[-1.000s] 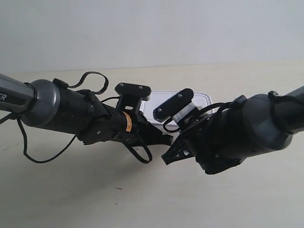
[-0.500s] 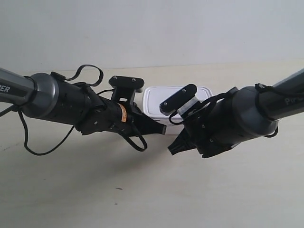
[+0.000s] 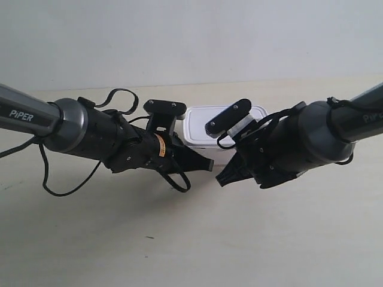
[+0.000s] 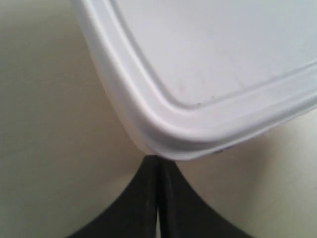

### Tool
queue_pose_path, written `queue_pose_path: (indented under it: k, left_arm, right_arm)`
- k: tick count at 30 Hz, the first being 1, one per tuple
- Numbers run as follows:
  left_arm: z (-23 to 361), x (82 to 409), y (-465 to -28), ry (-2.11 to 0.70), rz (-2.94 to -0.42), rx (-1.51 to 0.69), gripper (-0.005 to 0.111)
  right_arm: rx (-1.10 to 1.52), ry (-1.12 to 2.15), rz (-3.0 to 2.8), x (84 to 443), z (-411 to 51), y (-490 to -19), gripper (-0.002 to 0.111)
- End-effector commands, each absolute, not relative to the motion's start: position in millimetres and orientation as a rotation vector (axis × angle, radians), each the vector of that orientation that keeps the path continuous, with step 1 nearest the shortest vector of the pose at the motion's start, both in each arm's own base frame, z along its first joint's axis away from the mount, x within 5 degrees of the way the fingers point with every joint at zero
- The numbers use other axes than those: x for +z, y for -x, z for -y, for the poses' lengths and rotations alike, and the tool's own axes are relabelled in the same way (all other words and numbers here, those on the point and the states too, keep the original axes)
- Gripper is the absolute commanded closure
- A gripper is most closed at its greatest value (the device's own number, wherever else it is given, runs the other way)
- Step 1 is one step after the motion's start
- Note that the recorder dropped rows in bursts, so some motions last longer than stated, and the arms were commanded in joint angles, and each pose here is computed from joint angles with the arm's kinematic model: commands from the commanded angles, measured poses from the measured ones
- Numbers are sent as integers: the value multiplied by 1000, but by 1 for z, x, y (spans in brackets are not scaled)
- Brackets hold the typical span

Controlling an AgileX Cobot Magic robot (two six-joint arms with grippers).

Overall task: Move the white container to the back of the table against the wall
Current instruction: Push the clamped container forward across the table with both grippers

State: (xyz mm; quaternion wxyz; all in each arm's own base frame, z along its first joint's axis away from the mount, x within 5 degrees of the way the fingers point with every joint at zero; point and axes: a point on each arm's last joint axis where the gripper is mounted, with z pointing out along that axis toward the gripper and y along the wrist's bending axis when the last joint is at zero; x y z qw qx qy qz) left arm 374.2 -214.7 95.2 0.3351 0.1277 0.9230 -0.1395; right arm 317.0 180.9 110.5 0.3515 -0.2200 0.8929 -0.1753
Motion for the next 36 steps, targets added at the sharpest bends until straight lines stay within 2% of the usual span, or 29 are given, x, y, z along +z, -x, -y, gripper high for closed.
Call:
queue_pose_path:
  k: [1,21,36]
  left_arm:
    - [217,101,-378,-334,-2357,-399,107]
    - [227,116,-396,-332,-2301,-404,107]
    - [238,105,-416,-338,-2279,-406,107]
  right_arm:
    - [-446,530,-2323,112,-168,-327,108]
    - [-361,520,-2284,125,-177,-343,108]
    - [-321,501,-2332,106,-166,-362,108]
